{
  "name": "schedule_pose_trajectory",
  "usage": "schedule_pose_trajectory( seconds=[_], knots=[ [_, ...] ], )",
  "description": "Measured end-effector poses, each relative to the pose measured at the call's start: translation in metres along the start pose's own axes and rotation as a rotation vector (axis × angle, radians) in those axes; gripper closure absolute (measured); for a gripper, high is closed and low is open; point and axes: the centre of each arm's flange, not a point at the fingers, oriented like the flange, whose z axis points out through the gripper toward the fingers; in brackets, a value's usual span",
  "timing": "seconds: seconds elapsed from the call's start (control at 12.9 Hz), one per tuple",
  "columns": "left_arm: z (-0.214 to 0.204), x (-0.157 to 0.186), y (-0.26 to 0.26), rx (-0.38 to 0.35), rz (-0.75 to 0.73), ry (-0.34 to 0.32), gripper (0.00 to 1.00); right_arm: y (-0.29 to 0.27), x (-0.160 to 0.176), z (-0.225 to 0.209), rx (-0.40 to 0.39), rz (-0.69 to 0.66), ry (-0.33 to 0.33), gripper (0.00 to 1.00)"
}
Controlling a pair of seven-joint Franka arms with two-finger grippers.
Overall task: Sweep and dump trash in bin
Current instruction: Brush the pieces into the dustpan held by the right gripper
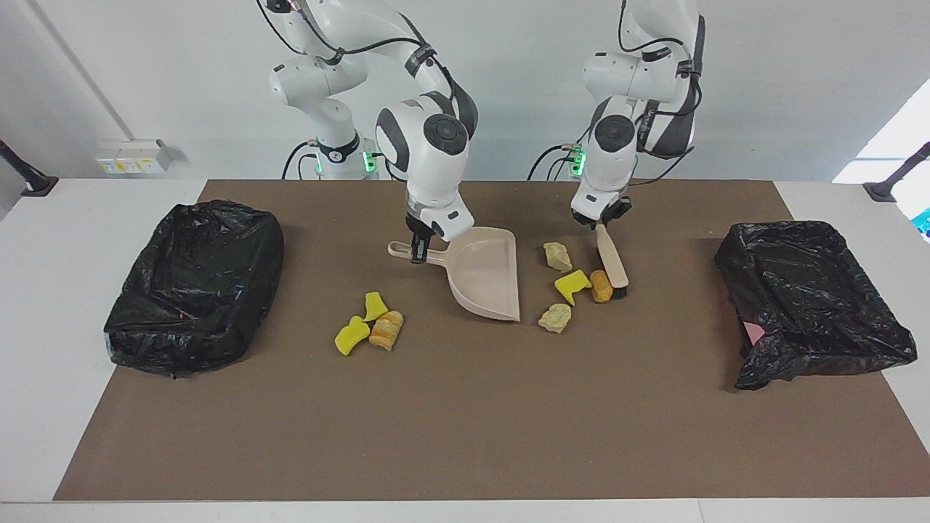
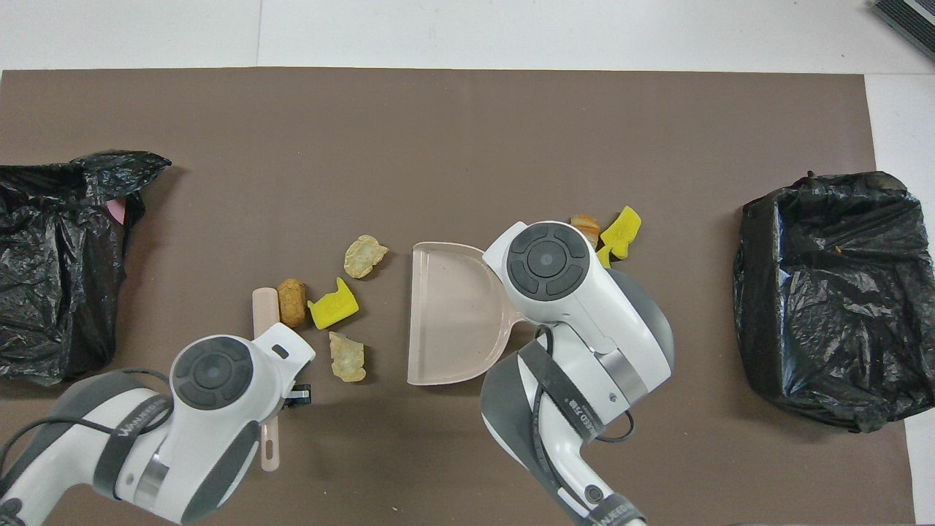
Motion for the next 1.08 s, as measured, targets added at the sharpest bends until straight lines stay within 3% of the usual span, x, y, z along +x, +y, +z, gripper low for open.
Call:
schedule_pose_trajectory(
  seconds=[0.39, 0.85, 1.08],
  knots=[
    [-0.009, -0.015, 0.036, -0.087, 0.007, 0.039, 0.74, -0.016, 0.018, 0.028, -0.019, 0.068, -0.011, 0.69],
    [-0.053, -0.056, 0.122, -0.228, 0.195, 0.119, 0.74, -0.017, 0.018, 0.028, -0.019, 0.081, -0.011, 0.69],
    [-0.076, -0.041, 0.137, -0.249, 0.198, 0.13, 0.74, -0.017, 0.018, 0.028, -0.019, 0.085, -0.011, 0.69]
  ],
)
